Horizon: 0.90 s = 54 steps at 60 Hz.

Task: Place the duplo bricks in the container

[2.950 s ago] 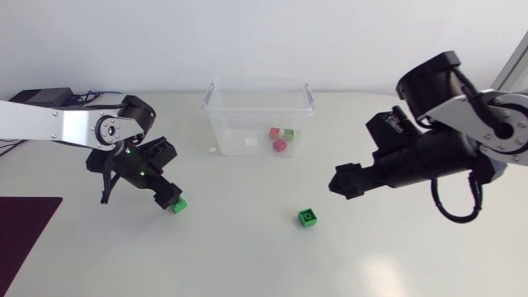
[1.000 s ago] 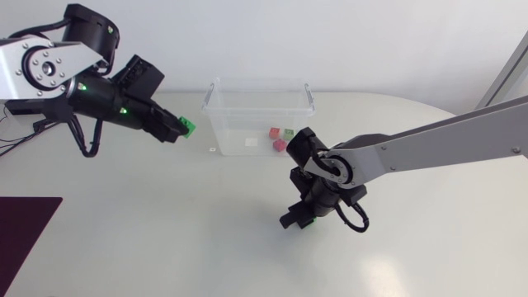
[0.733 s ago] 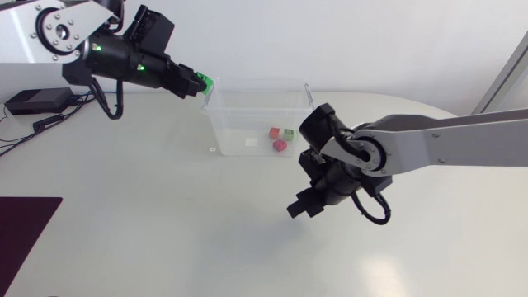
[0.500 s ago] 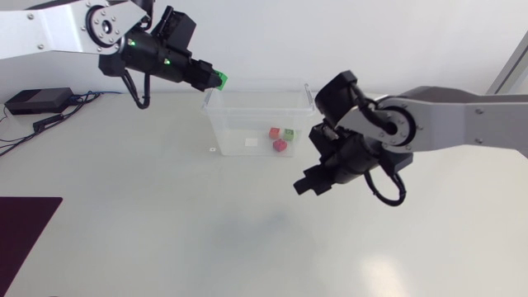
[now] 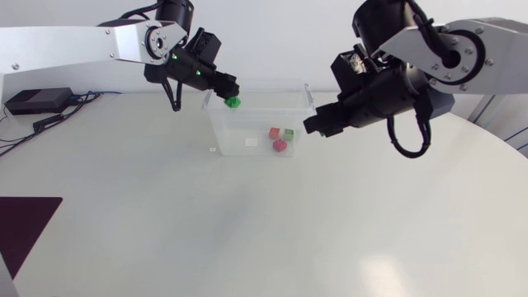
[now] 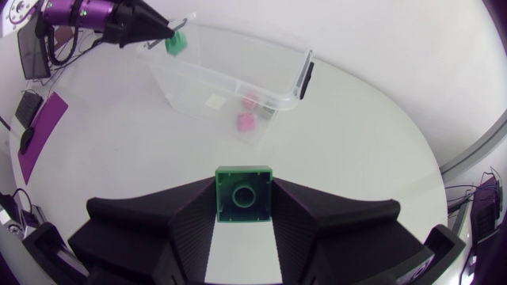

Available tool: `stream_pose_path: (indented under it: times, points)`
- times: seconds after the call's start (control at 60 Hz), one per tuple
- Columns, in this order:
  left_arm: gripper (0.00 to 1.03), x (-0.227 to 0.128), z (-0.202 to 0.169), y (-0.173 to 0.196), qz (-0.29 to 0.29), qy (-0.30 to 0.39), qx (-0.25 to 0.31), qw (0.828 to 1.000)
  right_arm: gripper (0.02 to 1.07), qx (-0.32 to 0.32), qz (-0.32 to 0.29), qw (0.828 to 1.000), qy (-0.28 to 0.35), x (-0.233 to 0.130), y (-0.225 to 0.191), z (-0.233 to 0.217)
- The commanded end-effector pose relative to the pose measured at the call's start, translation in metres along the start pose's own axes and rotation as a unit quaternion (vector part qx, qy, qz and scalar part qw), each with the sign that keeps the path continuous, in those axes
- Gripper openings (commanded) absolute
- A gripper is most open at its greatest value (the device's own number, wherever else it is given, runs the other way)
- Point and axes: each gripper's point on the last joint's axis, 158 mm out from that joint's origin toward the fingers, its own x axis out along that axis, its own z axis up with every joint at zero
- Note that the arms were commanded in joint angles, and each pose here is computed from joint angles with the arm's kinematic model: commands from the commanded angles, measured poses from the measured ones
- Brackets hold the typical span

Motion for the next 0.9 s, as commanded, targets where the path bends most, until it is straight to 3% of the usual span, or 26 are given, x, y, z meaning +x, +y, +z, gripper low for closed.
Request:
stream_pose_path:
  times: [0.0,0.3,0.583,0.883]
  points:
    - [1.00,0.008,0.001,0.001,0.005,0.003,-0.008,1.000,0.31,-0.001,-0.003,0.999,-0.043,-0.014,-0.006,0.030]
    - [1.00,-0.021,-0.009,0.007,0.015,0.036,-0.019,0.999,0.31,0.006,-0.004,0.996,-0.094,-0.011,-0.007,0.078]
    - [1.00,-0.098,0.000,-0.001,0.031,0.000,-0.013,0.999,0.31,0.009,-0.005,0.993,-0.114,0.019,-0.008,0.109]
    - [1.00,-0.163,-0.017,0.001,0.059,-0.025,-0.019,0.998,0.32,0.006,0.000,0.993,-0.119,0.054,0.001,0.131]
